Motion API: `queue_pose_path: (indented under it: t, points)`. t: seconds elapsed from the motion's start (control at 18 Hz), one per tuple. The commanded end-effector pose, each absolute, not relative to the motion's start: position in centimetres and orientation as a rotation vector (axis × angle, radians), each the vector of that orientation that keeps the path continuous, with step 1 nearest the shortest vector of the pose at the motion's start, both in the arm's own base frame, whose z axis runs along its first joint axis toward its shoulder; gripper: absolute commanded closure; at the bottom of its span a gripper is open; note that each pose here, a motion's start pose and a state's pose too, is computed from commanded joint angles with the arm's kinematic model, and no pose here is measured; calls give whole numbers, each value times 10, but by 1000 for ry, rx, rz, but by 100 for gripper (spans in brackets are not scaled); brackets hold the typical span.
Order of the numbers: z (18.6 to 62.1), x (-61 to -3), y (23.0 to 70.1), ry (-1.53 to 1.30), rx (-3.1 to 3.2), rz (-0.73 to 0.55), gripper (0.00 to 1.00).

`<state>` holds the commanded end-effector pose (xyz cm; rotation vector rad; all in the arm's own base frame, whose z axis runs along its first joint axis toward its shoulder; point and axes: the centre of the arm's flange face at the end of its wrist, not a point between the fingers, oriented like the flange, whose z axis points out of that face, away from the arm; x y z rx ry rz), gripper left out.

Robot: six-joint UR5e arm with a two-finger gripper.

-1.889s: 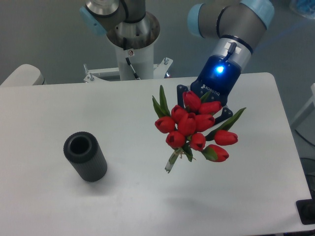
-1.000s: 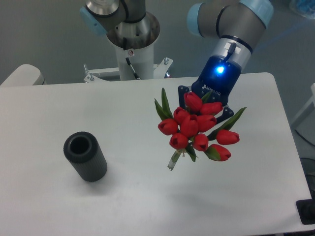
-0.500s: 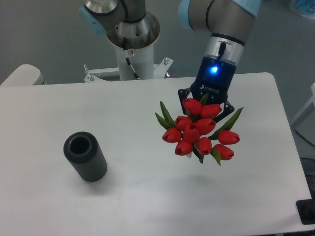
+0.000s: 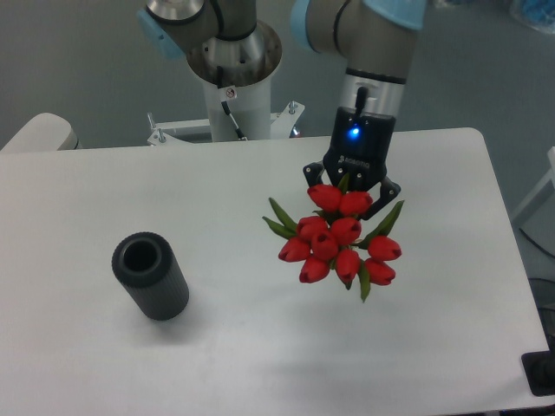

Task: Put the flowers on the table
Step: 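Lower the held tulips down onto the table beside the black vase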

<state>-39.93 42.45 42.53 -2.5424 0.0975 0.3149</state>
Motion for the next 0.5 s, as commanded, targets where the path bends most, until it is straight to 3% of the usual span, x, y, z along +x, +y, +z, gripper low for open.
queue_pose_path:
  t: [0.5]
  points:
    - [379,-358,458,200,-2833,501,80]
